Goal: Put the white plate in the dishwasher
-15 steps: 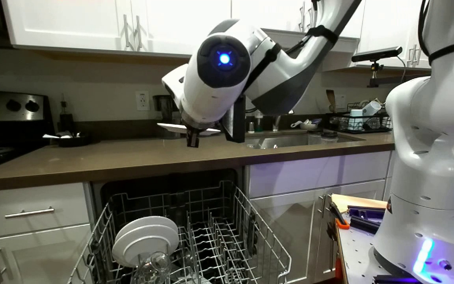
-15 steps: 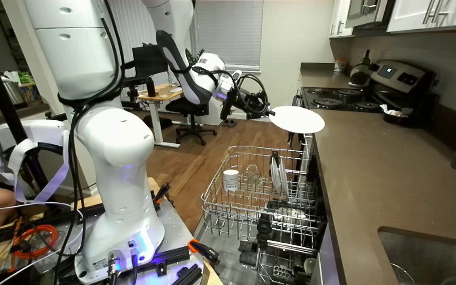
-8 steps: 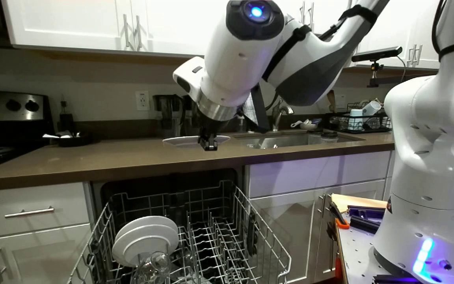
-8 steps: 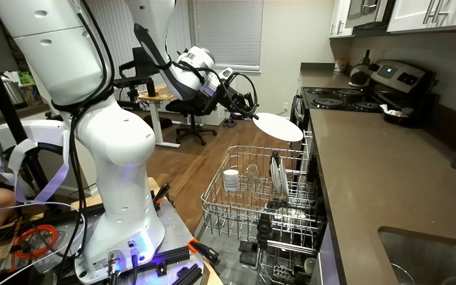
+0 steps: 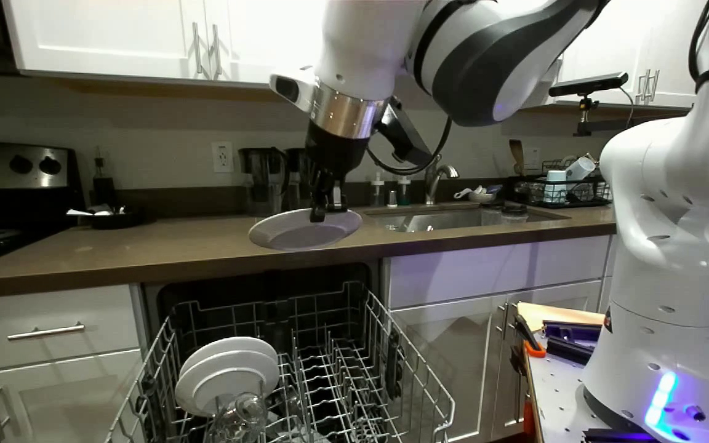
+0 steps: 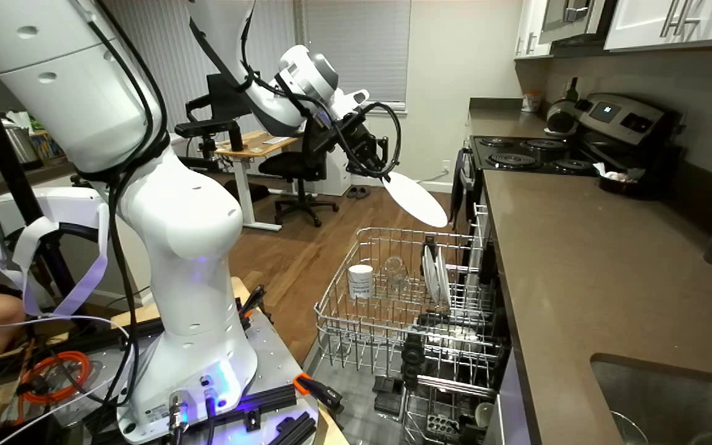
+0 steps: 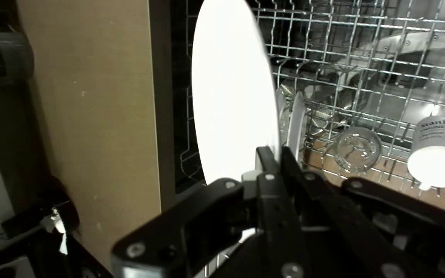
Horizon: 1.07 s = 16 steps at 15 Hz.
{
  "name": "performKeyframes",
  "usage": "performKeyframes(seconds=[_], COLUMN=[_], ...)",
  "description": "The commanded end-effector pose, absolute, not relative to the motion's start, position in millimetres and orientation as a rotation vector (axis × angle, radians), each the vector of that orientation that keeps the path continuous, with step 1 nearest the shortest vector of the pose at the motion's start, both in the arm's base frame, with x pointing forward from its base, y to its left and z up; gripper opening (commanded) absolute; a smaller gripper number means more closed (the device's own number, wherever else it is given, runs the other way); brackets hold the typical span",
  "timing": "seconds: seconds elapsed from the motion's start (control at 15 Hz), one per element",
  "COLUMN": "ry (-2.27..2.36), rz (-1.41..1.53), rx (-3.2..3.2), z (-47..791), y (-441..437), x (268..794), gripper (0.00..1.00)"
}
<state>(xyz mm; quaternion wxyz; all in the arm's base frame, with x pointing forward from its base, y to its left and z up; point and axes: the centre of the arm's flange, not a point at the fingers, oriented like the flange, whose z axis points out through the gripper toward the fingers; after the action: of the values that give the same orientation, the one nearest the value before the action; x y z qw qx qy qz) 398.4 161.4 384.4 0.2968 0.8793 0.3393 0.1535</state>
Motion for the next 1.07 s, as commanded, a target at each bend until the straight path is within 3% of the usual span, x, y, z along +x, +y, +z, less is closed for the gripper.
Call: performKeyframes(seconds=[0.0,1.0], ry=[0.975,0.959], rz=[0.433,0.176], rx=[2.418,2.799], z=[405.0,370.7], y=[157.1,175.9], x=[416.8,556.7], gripper=[0.02,0.02])
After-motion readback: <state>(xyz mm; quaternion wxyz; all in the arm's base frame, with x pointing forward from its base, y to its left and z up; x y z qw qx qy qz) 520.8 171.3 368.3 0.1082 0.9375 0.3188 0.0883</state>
